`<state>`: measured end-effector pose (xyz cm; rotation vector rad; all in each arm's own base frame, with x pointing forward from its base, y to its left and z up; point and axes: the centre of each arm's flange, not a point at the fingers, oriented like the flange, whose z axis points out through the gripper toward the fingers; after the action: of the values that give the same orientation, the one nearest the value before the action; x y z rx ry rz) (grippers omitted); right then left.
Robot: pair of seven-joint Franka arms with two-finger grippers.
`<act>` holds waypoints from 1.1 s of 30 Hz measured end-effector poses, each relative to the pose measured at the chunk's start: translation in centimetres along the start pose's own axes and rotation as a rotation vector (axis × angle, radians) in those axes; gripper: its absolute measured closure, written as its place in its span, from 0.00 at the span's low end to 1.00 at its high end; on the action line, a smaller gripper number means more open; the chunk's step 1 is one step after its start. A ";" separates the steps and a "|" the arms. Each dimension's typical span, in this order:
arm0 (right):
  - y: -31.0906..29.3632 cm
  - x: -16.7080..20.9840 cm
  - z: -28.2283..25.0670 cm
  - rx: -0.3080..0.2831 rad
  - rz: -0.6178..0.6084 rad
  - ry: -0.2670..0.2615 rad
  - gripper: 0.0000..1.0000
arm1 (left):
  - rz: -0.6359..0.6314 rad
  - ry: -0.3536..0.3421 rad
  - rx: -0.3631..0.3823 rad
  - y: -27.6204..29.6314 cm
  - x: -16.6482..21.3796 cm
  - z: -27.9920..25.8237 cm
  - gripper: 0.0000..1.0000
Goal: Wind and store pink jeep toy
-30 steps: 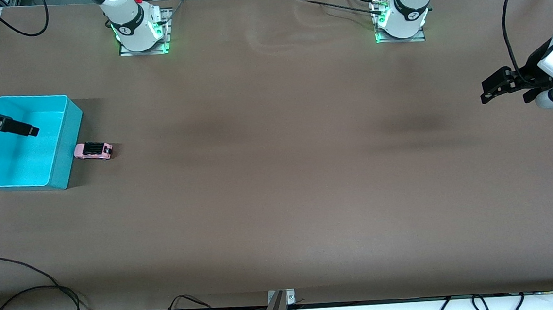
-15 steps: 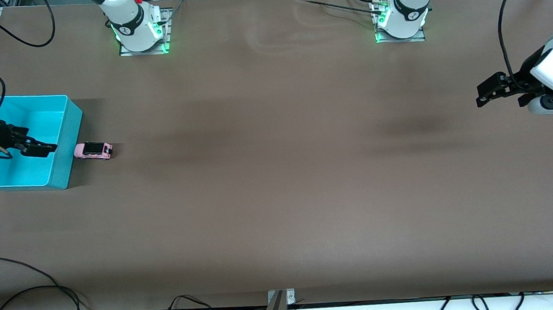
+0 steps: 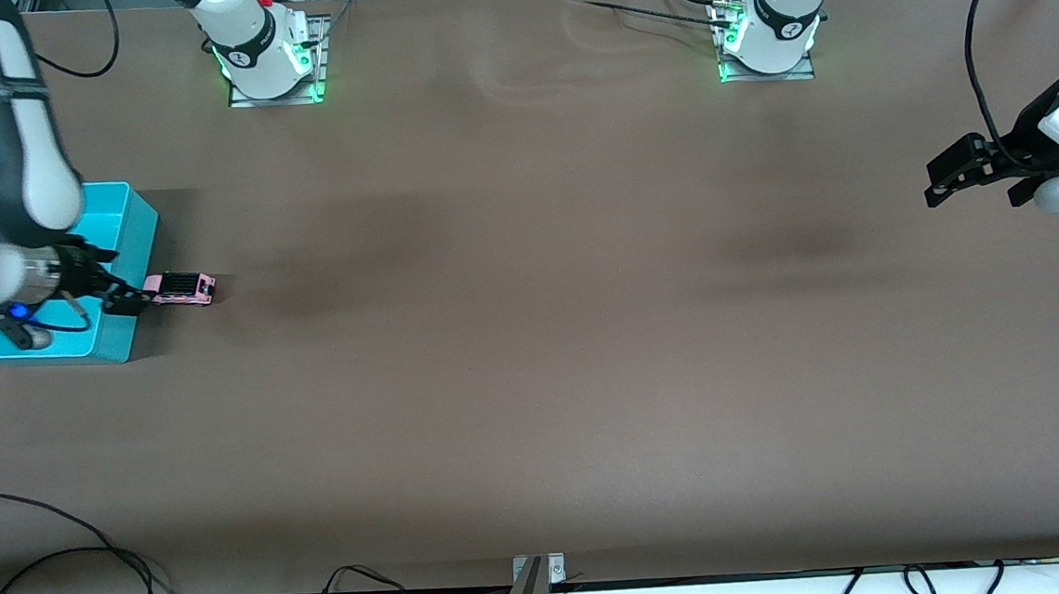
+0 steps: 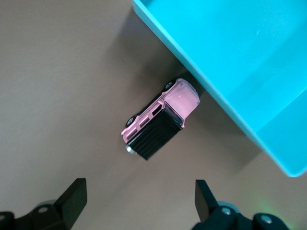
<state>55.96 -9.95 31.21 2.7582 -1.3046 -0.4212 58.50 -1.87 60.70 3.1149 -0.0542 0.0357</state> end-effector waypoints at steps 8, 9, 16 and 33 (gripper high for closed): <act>0.6 -0.9 4.9 0.017 0.181 0.026 0.00 | 0.004 0.027 0.000 0.2 0.3 -1.2 0.00; 0.6 -0.9 5.2 0.023 0.209 0.033 0.00 | 0.005 0.030 0.000 0.3 0.3 -1.3 0.00; 0.9 -0.9 6.8 0.077 0.367 0.079 0.00 | 0.005 0.033 -0.001 0.3 0.4 -1.5 0.00; 1.6 -0.4 10.0 0.129 0.581 0.118 0.00 | 0.002 0.024 -0.001 0.0 0.8 -0.9 0.00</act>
<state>51.78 -10.03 21.93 2.2815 -2.0489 -0.1317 59.24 -1.93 61.57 3.1128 -0.0567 0.0735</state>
